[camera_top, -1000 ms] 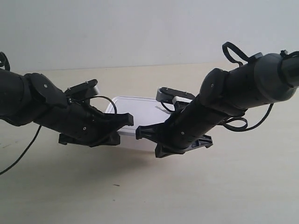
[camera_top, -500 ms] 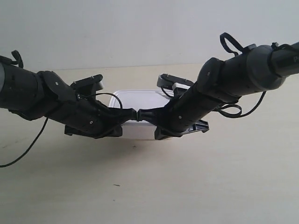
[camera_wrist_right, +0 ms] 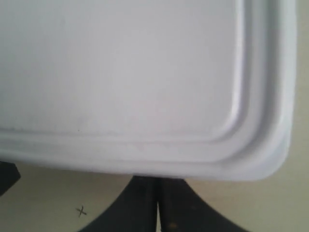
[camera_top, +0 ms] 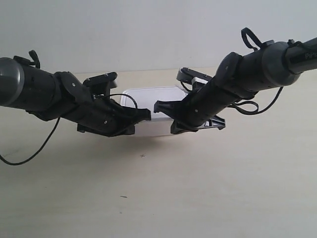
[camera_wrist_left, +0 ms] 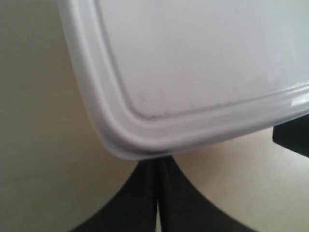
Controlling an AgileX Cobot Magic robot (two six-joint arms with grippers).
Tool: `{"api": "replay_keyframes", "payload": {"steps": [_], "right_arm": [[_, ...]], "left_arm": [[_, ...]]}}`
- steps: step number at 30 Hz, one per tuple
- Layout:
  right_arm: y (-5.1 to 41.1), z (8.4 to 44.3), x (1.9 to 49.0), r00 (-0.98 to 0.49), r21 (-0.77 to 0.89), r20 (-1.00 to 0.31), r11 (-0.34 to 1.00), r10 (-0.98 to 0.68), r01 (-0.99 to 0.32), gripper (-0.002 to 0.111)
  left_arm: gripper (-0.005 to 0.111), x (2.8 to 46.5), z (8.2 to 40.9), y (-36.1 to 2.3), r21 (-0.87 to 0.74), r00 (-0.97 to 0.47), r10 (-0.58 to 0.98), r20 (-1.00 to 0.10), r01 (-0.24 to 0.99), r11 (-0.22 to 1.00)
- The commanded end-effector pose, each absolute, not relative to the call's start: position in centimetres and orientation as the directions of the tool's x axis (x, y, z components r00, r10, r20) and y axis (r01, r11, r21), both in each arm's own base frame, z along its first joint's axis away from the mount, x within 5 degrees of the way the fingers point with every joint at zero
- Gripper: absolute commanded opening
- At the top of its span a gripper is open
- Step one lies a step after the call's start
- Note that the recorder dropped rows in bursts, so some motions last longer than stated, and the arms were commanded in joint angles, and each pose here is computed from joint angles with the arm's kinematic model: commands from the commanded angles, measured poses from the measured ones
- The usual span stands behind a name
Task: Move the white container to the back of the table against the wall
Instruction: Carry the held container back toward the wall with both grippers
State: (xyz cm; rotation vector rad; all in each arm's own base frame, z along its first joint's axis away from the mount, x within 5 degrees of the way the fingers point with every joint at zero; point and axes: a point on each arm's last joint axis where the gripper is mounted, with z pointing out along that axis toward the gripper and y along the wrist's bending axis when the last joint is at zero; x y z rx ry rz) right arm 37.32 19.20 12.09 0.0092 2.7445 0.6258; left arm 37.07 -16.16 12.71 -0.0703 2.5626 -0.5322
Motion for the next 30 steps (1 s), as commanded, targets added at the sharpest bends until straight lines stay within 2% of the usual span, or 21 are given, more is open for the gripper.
{"api": "replay_keyframes", "payload": {"steps": [1,7,17,30], "right_arm": [[19.3,12.0,38.4,-0.939,0.422,-0.335,0.904,0.079,-0.074,0.0],[18.5,11.4,40.8,-0.932,0.44,-0.336,0.898,0.136,-0.027,0.0],[19.5,11.2,43.9,-0.904,0.453,-0.399,0.89,0.151,-0.051,0.0],[18.0,12.0,45.9,-0.846,0.452,-0.488,0.891,0.217,-0.032,0.0]], "left_arm": [[0.0,38.2,12.2,-16.4,-0.371,-0.854,-0.143,-0.501,0.063,0.927],[0.0,40.0,12.7,-15.6,-0.347,-0.82,-0.138,-0.555,0.078,0.935],[0.0,42.7,12.1,-16.4,-0.323,-0.78,-0.121,-0.614,0.108,0.94],[0.0,44.8,11.0,-16.2,-0.324,-0.764,-0.141,-0.629,0.093,0.942]]}}
